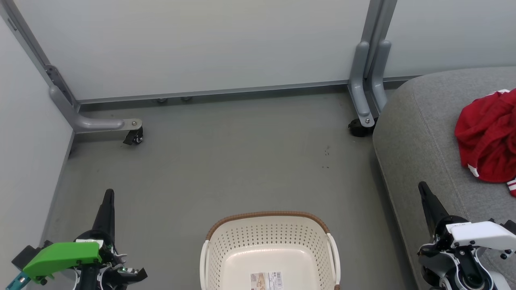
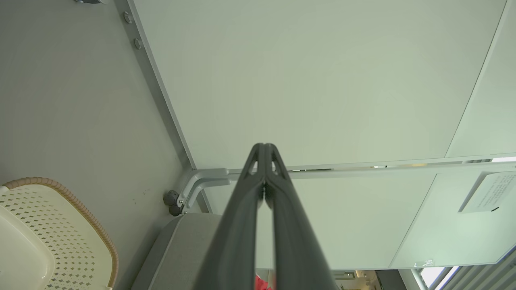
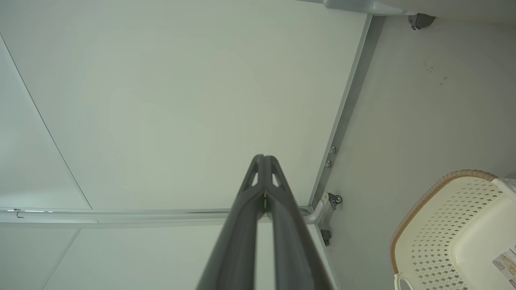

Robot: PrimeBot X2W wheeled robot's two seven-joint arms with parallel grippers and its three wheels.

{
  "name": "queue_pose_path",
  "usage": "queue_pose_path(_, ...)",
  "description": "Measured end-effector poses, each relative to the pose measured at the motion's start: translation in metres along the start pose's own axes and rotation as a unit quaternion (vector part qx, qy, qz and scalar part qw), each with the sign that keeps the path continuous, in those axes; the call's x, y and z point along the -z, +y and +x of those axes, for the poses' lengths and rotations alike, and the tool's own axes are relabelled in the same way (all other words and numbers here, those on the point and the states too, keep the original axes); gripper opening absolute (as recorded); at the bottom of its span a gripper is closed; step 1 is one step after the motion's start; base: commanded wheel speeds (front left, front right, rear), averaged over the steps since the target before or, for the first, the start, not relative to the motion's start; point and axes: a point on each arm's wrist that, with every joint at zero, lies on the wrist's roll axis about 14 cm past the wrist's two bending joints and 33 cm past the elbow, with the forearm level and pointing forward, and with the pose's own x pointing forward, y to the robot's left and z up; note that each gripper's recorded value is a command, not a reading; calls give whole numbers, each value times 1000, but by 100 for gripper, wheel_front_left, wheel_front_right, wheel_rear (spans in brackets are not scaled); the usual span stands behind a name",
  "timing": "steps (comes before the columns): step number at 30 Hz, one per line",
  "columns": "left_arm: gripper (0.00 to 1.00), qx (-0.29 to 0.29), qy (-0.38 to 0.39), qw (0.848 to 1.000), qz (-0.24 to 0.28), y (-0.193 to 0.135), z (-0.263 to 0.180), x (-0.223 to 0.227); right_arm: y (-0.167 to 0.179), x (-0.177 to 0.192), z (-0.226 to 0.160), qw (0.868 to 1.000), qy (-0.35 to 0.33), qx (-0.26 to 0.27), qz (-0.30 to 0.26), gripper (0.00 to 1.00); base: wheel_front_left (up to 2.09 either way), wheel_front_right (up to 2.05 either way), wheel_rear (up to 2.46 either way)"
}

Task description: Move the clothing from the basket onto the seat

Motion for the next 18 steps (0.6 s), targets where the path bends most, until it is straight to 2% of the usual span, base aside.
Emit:
queue_pose_path(7,0,5,0,1000,-22,-2,4,-2,1,-2,3,1000,-1,-2,23,0,0,0,0)
queue_pose_path(18,0,6,-1,1000,-23,-3,5,-2,0,-2,3,1000,-1,-2,24,0,0,0,0)
